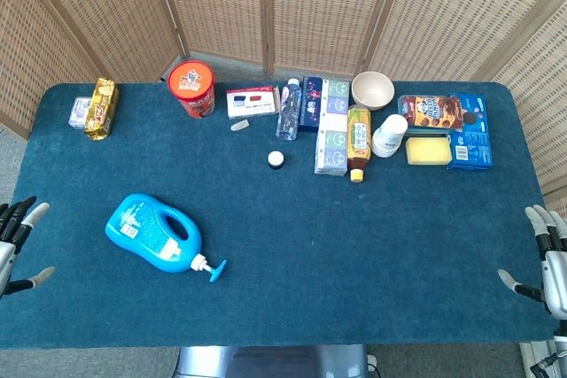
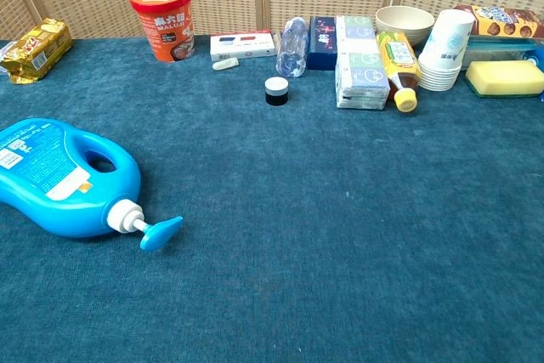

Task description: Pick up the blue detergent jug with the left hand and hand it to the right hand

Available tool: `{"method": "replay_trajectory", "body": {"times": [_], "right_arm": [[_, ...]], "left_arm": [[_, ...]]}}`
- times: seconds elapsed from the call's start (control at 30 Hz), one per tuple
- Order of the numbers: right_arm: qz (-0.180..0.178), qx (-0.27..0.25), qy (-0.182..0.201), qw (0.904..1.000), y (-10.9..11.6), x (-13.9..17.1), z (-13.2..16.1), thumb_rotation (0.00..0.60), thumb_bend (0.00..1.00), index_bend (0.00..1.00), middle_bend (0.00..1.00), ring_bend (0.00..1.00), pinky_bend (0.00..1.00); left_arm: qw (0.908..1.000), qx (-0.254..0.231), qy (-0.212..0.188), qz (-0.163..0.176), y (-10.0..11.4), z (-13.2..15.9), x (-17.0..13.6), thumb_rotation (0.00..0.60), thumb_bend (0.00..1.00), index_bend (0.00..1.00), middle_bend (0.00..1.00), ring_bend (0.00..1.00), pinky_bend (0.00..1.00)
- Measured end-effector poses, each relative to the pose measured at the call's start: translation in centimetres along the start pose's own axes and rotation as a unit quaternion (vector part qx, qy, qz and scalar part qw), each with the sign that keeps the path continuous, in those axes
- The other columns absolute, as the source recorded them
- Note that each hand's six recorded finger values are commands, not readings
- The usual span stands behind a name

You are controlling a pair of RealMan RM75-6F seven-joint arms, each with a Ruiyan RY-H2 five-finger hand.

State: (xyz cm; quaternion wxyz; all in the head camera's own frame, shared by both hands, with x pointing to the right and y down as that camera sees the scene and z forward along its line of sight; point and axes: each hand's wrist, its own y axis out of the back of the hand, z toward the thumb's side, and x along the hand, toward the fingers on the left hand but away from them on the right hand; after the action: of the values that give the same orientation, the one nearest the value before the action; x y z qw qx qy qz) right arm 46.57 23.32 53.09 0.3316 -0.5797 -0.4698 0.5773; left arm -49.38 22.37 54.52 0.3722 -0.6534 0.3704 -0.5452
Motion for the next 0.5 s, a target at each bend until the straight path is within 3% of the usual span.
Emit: {"method": "replay_trajectory", "body": {"times": [0.27,0.5], "right_arm": [[0.003,-0.003,-0.001,1.0000,-0.1,0.0,0.0,0.600,0.00,0.00,0.00,0.00,0.00],[0.002,-0.006,-0.003,1.0000,0.0,-0.1,0.0,0.600,0.00,0.00,0.00,0.00,0.00]], "left_arm": [[0.9995,-0.012,-0.021,-0.023,-0.7,0.8,-0.1,0.600,0.00,0.00,0.00,0.00,0.00],[0.9939,-0.001,-0.099,-0.047,-1.4,4.7,0.3,0.600,0.00,0.00,0.00,0.00,0.00]]}}
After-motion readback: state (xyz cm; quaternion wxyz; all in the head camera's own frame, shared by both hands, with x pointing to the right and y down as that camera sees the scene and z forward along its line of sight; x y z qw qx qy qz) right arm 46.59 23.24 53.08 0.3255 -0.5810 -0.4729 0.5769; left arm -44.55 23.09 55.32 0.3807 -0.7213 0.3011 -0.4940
